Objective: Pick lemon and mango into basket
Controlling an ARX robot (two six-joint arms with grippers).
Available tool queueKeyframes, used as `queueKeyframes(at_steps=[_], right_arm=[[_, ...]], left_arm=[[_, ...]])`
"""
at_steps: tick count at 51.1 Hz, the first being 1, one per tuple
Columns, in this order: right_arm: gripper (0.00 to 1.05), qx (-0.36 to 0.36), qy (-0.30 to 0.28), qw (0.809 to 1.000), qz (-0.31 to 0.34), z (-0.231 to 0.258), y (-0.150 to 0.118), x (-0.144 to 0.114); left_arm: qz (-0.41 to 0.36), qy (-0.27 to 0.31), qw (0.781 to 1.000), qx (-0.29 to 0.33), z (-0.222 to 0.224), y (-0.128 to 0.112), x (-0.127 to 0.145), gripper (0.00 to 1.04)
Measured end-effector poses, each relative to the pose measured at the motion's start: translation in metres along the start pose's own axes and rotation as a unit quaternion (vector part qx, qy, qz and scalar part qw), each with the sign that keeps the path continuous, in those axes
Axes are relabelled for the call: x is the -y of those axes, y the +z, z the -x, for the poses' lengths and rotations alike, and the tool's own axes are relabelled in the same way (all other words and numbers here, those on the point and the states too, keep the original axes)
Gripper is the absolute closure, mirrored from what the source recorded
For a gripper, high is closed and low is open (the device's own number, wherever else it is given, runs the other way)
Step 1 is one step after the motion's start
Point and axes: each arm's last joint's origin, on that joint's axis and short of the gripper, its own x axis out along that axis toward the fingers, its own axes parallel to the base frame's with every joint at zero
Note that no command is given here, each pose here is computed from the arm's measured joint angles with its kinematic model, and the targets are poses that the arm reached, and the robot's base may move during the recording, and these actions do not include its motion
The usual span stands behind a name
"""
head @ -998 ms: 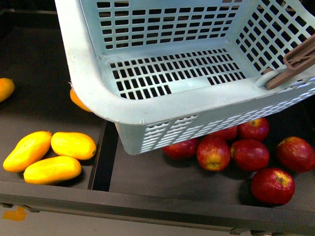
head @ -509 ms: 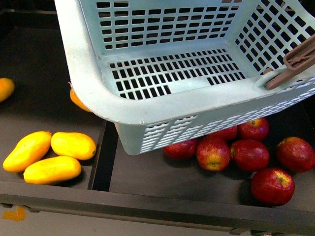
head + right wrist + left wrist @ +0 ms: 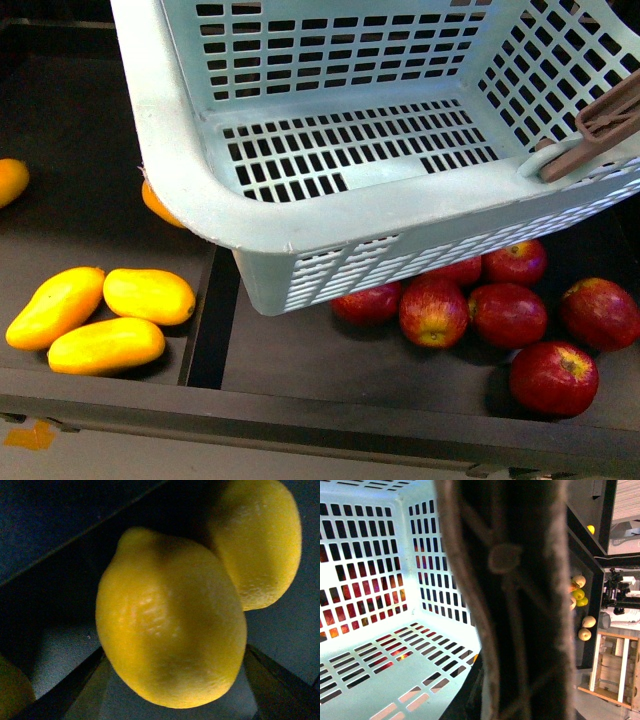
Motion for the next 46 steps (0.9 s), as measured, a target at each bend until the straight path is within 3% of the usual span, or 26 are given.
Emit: queueKeyframes(at_steps=[2,10,32,46], right_arm=[[0.30,0.000,0.001,1.000,0.000,0.000,0.000,-0.001],[0.46,0.004,0.005,1.000,-0.003,0.000,0.000,-0.001],[0.47,0.010,0.015,0.999,-0.031,0.038,-0.013,-0.004],[0.47,0.032,-0.063,0.990,-0.125,0.113,-0.038,0.032]], left_arm=[[0.000,0.000,1.000,0.000,0.000,0.000,0.000,1.00],[0.000,0.000,1.000,0.000,0.000,0.000,0.000,1.00],[0.000,0.000,1.000,0.000,0.000,0.000,0.000,1.00],[0.000,0.000,1.000,0.000,0.000,0.000,0.000,1.00]])
